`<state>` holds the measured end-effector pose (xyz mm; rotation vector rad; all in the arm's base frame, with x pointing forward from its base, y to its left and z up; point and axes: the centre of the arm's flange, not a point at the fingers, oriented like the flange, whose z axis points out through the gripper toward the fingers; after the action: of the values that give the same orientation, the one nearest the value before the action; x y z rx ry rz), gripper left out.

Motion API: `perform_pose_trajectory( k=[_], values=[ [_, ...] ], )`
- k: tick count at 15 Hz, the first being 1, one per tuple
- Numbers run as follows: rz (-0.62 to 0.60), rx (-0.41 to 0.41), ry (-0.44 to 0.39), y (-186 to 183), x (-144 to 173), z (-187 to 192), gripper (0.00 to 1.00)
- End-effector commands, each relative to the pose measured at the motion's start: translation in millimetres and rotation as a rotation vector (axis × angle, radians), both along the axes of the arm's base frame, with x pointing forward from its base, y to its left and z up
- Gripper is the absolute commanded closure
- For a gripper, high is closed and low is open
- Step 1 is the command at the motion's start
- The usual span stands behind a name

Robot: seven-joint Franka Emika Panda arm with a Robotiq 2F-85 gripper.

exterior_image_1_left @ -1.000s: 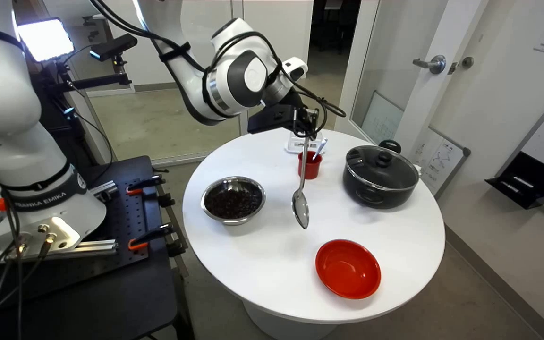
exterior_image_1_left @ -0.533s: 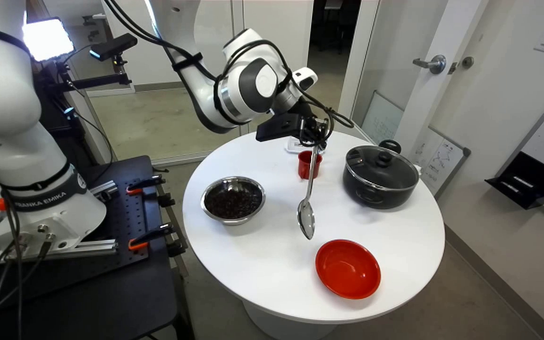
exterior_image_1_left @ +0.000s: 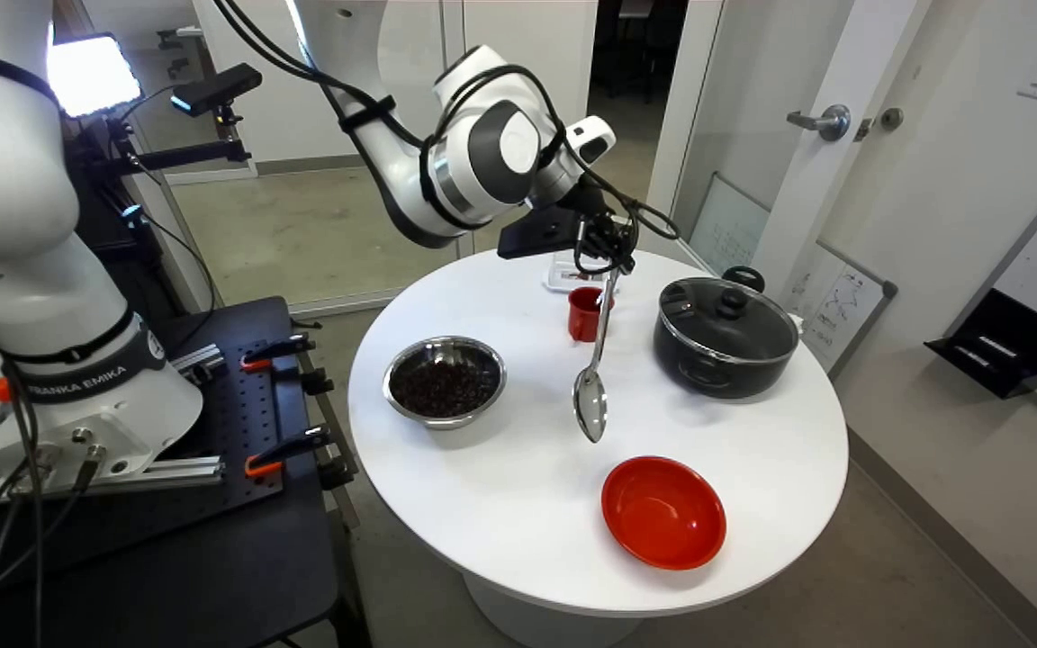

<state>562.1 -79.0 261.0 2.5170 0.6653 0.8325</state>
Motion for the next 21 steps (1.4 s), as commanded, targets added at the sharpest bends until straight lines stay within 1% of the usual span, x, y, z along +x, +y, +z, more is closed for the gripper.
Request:
perform_pose_trajectory(
  k=[1,2,10,11,12,14,15,17,21],
  values=[
    [0.006,0.023,-0.024,-59.8,23.6,-38.6,0.99],
    [-0.006,0.004,-0.005,-0.5,1.1,1.5,0.97],
    [-0.009,0.007,-0.006,-0.5,1.0,1.3,0.97],
    [-0.009,0.007,-0.006,-0.5,1.0,1.3,0.99],
    [-0.004,0.009,-0.005,0.2,3.1,-1.1,0.99],
    [0.030,0.053,0.022,-1.3,9.7,-2.9,0.99],
    [0.032,0.057,0.026,-1.2,12.6,-4.5,0.99],
    [0.045,0.063,0.017,0.1,14.5,-6.6,0.99],
    [0.013,0.046,-0.014,-3.4,22.8,-5.0,0.99]
  ],
)
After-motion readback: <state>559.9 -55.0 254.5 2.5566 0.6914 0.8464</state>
